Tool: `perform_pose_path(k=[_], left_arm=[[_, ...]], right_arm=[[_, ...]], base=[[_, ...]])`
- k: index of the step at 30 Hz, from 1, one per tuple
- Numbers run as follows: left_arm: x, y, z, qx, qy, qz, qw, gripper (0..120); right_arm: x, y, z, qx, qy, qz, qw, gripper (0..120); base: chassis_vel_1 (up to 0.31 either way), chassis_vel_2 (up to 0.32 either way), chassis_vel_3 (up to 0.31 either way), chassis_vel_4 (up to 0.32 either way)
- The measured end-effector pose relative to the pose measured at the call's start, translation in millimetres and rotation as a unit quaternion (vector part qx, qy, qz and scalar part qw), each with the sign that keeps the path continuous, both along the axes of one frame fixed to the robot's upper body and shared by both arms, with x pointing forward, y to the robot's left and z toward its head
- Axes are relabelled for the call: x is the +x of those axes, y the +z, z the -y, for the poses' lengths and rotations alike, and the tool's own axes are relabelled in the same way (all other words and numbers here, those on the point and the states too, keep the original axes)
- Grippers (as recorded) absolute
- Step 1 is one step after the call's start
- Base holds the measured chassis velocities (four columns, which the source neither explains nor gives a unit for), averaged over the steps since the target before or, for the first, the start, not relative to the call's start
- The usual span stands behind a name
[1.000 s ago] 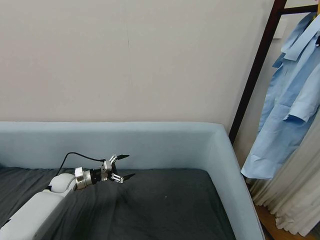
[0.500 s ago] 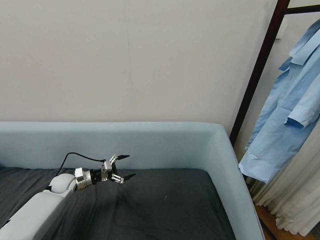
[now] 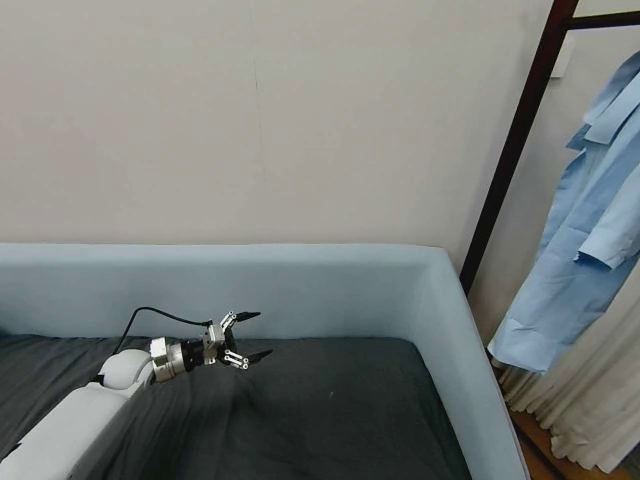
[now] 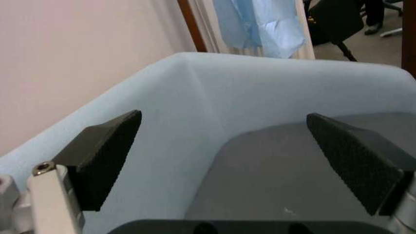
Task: Pick up the clothes from the sofa and hang them on the clothes hanger.
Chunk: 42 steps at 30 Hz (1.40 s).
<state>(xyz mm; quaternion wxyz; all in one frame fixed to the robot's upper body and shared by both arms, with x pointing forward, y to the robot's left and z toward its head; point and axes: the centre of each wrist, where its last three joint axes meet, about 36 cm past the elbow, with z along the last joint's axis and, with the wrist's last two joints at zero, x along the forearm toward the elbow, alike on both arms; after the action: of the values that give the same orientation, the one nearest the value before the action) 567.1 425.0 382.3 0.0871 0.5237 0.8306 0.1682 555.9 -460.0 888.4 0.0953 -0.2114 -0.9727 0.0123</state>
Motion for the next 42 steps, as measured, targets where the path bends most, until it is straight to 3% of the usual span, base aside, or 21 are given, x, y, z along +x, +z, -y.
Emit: perform_pose_path(k=[6,12,16,19,21,24,26,29,31,32,33,35,36,40,41,42], left_arm=[[0.8,1.7,-0.2,0.000,0.000,0.002,1.0000,100],[2.7,3.1,7.0,-0.003,-0.006,0.003,1.0000,100],[-0.3,0.6,9.7,-0.008,-0.006,0.002,0.9999,100],[-1.8,1.2,10.3,-0.012,-0.004,0.004,0.9999,100],[-5.1,7.4,12.8,-0.034,0.005,0.010,0.9994,100],[-9.4,12.2,14.8,-0.058,0.015,0.012,0.9982,100],[-19.4,16.2,14.6,-0.094,0.048,0.014,0.9943,100],[-26.6,16.5,10.9,-0.112,0.075,0.016,0.9907,100],[-42.6,17.0,2.3,-0.151,0.133,0.022,0.9794,100],[-42.6,17.0,2.3,-0.151,0.133,0.022,0.9794,100],[-53.1,16.4,1.0,-0.171,0.163,0.021,0.9715,100],[-87.8,20.4,14.8,-0.229,0.248,0.012,0.9413,100],[-87.8,20.4,14.8,-0.229,0.248,0.012,0.9413,100],[-158.5,11.7,65.6,-0.275,0.379,-0.038,0.8829,100],[-158.5,11.7,65.6,-0.275,0.379,-0.038,0.8829,100],[-171.9,6.3,79.9,-0.275,0.403,-0.036,0.8721,100]], right_arm=[[-26.3,-11.5,1.7,-0.014,0.072,0.020,0.997,38],[-77.4,-43.8,-4.8,-0.029,0.170,0.020,0.985,62],[-108.9,-62.6,-40.5,-0.039,0.223,0.032,0.973,81],[-118.3,-68.4,-53.7,-0.049,0.233,0.048,0.970,86],[-134.7,-80.8,-72.3,-0.067,0.260,0.090,0.959,97],[-145.5,-95.8,-80.5,-0.077,0.276,0.126,0.950,99],[-157.1,-124.2,-84.7,-0.080,0.304,0.170,0.934,100],[-162.6,-143.8,-85.4,-0.079,0.317,0.193,0.925,100],[-171.0,-182.7,-89.4,-0.076,0.332,0.218,0.915,100],[-171.0,-182.7,-89.4,-0.076,0.332,0.218,0.915,100],[-174.1,-203.4,-91.5,-0.072,0.338,0.226,0.911,100],[-180.9,-264.7,-98.9,-0.056,0.348,0.238,0.905,100],[-180.9,-264.7,-98.9,-0.056,0.348,0.238,0.905,100],[-186.5,-357.2,-113.0,-0.061,0.341,0.249,0.905,100],[-186.5,-357.2,-113.0,-0.061,0.341,0.249,0.905,100],[-188.7,-378.6,-114.5,-0.057,0.337,0.248,0.906,100]], base=[[0.000,0.000,0.000,0.000],[0.000,0.000,0.000,0.000],[0.000,0.000,0.000,0.000],[0.000,0.000,0.000,0.000],[0.000,0.000,0.000,0.000],[0.000,0.000,0.000,0.000],[0.000,0.000,0.000,0.000],[0.000,0.000,0.000,0.000],[0.000,0.000,0.000,0.000],[0.000,0.000,0.000,0.000],[0.000,0.000,0.000,0.000],[0.000,0.000,0.000,0.000],[0.000,0.000,0.000,0.000],[0.000,0.000,0.000,0.000],[0.000,0.000,0.000,0.000],[0.000,0.000,0.000,0.000]])
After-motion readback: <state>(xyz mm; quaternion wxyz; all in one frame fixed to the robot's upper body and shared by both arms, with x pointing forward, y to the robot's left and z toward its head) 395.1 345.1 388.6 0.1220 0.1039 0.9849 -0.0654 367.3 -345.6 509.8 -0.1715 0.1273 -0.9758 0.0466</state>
